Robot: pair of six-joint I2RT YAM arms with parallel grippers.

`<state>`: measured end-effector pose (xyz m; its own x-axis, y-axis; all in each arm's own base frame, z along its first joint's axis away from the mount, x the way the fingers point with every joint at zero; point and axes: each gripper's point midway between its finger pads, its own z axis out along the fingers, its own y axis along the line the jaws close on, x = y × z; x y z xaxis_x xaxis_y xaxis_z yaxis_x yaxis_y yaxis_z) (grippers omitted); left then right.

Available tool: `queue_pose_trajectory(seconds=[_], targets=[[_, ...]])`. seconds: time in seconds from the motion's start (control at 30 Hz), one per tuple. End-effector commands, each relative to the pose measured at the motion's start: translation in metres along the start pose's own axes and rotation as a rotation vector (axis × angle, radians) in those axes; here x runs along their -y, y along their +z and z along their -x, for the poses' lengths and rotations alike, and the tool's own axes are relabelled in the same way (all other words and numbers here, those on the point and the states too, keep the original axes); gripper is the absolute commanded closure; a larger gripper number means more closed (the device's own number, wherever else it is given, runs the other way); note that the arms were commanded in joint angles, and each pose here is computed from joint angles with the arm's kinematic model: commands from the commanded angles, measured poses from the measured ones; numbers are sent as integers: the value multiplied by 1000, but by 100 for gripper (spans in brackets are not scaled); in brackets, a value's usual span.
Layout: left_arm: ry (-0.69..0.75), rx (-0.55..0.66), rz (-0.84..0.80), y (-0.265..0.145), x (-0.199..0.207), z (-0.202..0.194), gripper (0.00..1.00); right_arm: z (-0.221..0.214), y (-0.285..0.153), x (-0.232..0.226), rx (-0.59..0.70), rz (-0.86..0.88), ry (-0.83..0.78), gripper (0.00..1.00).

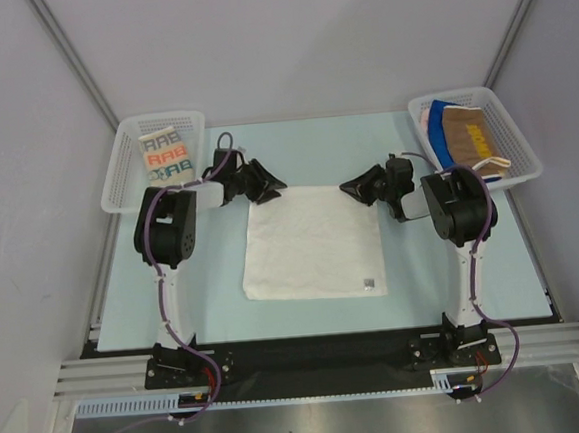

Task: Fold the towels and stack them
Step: Fold the towel

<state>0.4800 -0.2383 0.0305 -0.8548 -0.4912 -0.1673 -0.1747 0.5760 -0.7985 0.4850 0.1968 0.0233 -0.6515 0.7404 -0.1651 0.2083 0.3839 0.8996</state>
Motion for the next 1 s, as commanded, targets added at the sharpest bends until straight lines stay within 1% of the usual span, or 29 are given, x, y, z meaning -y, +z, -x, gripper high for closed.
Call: queue_pose_trajectory(seconds=[0.0,0.1,0.33,0.4,0.5,0.57,0.73,0.97], targets=[[8,62,7,-3,-8,15,53,9,-1,13,31,-76,-42,86],[11,83,-2,-4,-3,22,53,7,1,20,20,-82,-33,86],[-13,144,53,-19,-21,44,53,4,2,27,5,-105,-41,87],[3,179,72,-26,-24,55,53,4,3,26,-2,-102,-50,87],[17,186,123,-29,-32,62,54,5,3,23,-4,-105,-64,87],[14,179,158,-31,-40,60,54,5,4,22,-14,-106,-69,87],[23,212,231,-40,-52,66,54,8,5,16,-18,-109,-111,87],[79,248,291,-50,-58,78,55,15,7,4,-22,-138,-185,87]])
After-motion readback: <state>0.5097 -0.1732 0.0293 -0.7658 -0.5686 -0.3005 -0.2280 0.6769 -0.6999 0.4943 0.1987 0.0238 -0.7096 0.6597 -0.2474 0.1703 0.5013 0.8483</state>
